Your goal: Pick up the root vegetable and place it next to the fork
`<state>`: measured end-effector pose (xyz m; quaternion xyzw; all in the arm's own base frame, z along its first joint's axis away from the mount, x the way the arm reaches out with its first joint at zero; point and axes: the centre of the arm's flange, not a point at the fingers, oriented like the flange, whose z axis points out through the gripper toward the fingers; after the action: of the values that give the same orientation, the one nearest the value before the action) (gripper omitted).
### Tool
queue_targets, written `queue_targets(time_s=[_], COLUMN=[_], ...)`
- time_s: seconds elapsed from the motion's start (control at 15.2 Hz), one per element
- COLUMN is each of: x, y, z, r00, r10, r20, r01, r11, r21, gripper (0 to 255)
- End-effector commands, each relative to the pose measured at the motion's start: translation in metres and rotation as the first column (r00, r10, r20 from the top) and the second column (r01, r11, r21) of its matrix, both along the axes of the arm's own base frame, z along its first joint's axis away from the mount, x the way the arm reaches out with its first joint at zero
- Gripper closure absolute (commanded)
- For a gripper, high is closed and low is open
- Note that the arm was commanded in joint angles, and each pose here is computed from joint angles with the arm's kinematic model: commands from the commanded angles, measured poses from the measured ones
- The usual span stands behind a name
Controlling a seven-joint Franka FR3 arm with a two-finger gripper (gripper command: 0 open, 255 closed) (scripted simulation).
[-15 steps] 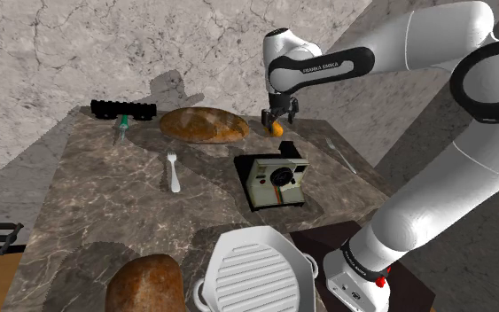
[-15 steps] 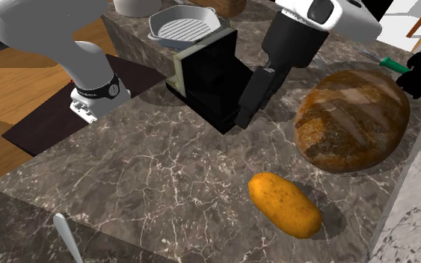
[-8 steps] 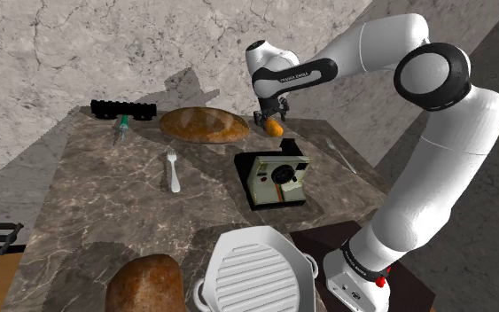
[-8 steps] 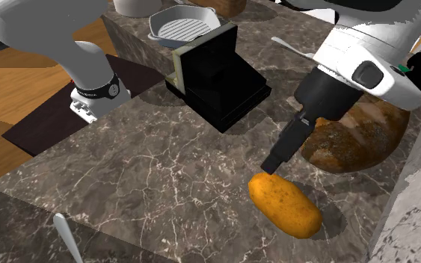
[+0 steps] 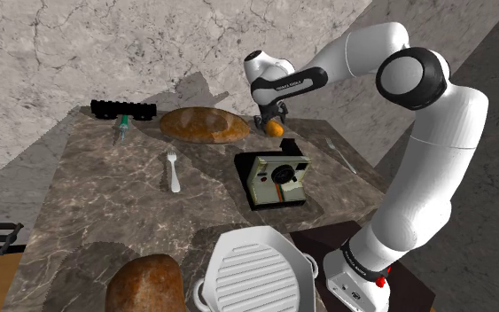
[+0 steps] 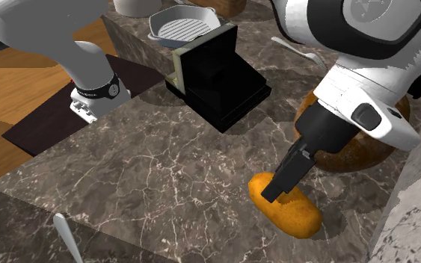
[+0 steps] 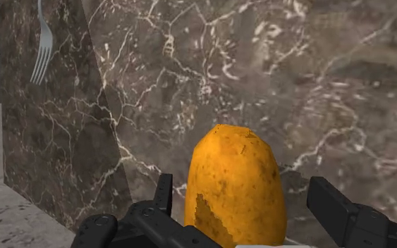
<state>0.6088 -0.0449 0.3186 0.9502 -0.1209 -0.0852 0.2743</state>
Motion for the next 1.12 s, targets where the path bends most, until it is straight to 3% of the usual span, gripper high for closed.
queue_targets(time_s=[0.0,0.53,0.59,1.06], x=[-0.0037,-0.0037,-0.0037,-0.0036], y=[-0.007,-0.007,-0.007,-0.0069], z=[-0.0113,-0.0113,-0.0113,-0.0113], r00=[1.0,1.0,1.0,1.0], r10=[0.0,0.0,0.0,0.0], r20=[0.0,0.0,0.0,0.0], r01=[0.0,0.0,0.0,0.0], r11=[1.0,1.0,1.0,1.0], r21=[0.0,0.0,0.0,0.0], gripper=[0,0,255,255])
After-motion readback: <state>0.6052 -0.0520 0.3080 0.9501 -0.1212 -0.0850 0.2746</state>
